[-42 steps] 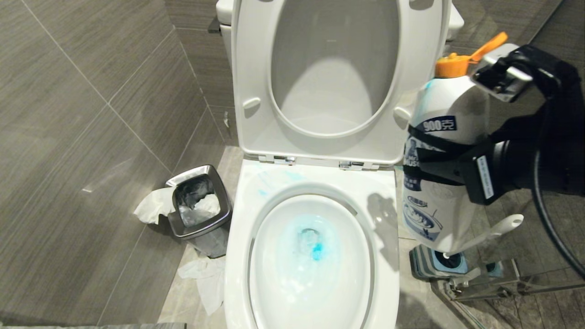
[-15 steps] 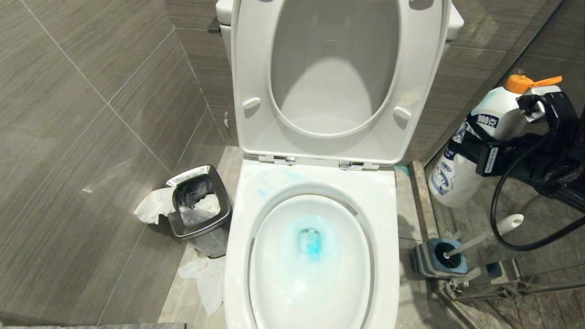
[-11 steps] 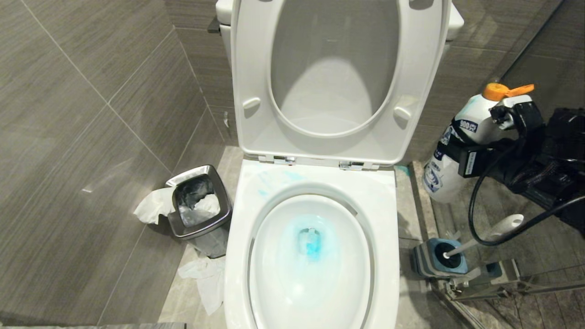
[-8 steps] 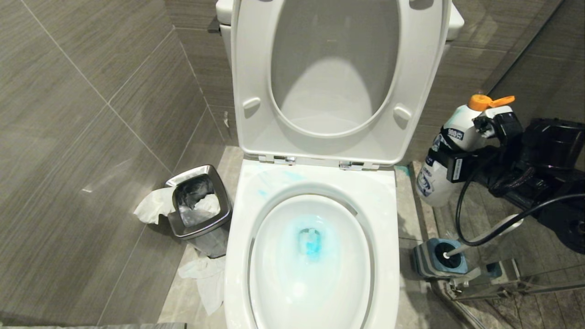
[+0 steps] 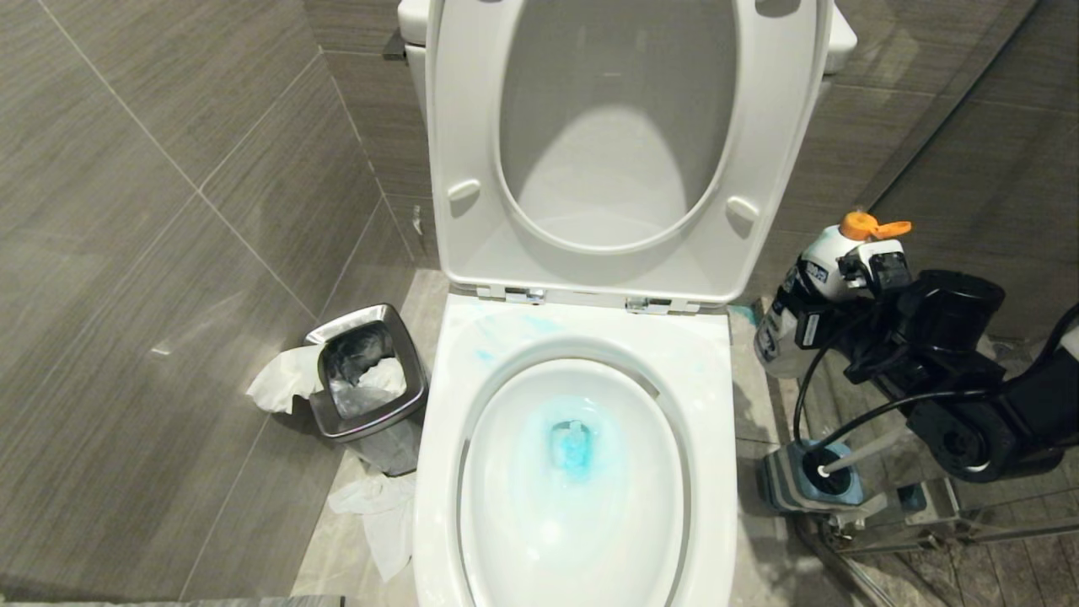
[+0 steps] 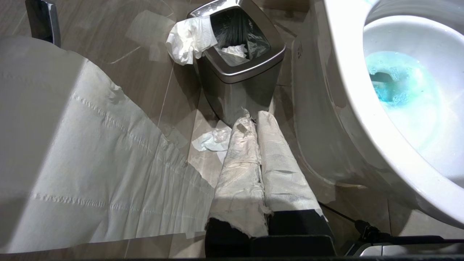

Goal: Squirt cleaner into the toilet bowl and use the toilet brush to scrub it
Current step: Place the cleaning agent on the floor

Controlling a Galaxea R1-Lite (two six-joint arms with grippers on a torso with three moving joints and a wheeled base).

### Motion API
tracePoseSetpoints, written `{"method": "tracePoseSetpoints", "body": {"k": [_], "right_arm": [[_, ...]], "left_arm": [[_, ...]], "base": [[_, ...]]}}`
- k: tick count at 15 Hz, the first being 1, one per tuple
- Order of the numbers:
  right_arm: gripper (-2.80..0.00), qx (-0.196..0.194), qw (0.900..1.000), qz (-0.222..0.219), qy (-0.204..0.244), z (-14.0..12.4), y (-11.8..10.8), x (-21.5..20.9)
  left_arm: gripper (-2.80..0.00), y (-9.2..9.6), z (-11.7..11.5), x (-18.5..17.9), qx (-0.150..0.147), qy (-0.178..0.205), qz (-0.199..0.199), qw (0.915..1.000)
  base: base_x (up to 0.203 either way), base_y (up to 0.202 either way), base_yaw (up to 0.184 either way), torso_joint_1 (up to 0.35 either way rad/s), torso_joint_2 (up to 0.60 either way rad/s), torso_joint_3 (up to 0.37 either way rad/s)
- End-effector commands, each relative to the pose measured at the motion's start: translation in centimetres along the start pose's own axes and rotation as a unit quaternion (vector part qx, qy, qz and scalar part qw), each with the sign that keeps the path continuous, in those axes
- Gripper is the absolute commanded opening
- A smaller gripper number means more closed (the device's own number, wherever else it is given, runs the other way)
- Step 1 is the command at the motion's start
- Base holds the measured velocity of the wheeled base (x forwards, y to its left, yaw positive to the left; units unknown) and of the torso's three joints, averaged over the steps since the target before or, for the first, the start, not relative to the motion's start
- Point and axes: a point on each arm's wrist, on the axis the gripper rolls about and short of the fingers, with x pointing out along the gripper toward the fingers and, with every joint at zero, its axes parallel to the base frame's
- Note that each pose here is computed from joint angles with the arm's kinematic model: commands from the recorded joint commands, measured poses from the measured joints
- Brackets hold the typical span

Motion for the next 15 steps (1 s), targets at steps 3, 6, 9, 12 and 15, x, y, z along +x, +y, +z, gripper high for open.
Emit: {"method": "tracePoseSetpoints", "body": {"k": [3,6,9,12,15], "right_arm": [[-2.80,0.000,1.000,0.001,0.010,-4.1,0.6,3.1],[-2.80,0.008,1.000,-0.003,-0.005,-6.2,1.0,5.1],[-2.80,0.011,1.000,-0.004,-0.020,-7.2,1.3,7.1],[-2.80,0.015,0.999,-0.004,-0.035,-8.1,1.8,9.0],[-2.80,0.024,0.999,0.003,-0.039,-7.9,2.2,9.5]], "left_arm": [[-2.80,0.0,0.0,0.0,0.000,0.001,0.000,1.0000],[-2.80,0.0,0.0,0.0,0.000,0.001,0.000,1.0000],[-2.80,0.0,0.0,0.0,0.000,0.001,0.000,1.0000],[-2.80,0.0,0.0,0.0,0.000,0.001,0.000,1.0000],[-2.80,0.0,0.0,0.0,0.000,0.001,0.000,1.0000]], "base": [[0.000,0.000,0.000,0.000,0.00,0.000],[0.000,0.000,0.000,0.000,0.00,0.000],[0.000,0.000,0.000,0.000,0.00,0.000],[0.000,0.000,0.000,0.000,0.00,0.000],[0.000,0.000,0.000,0.000,0.00,0.000]]}}
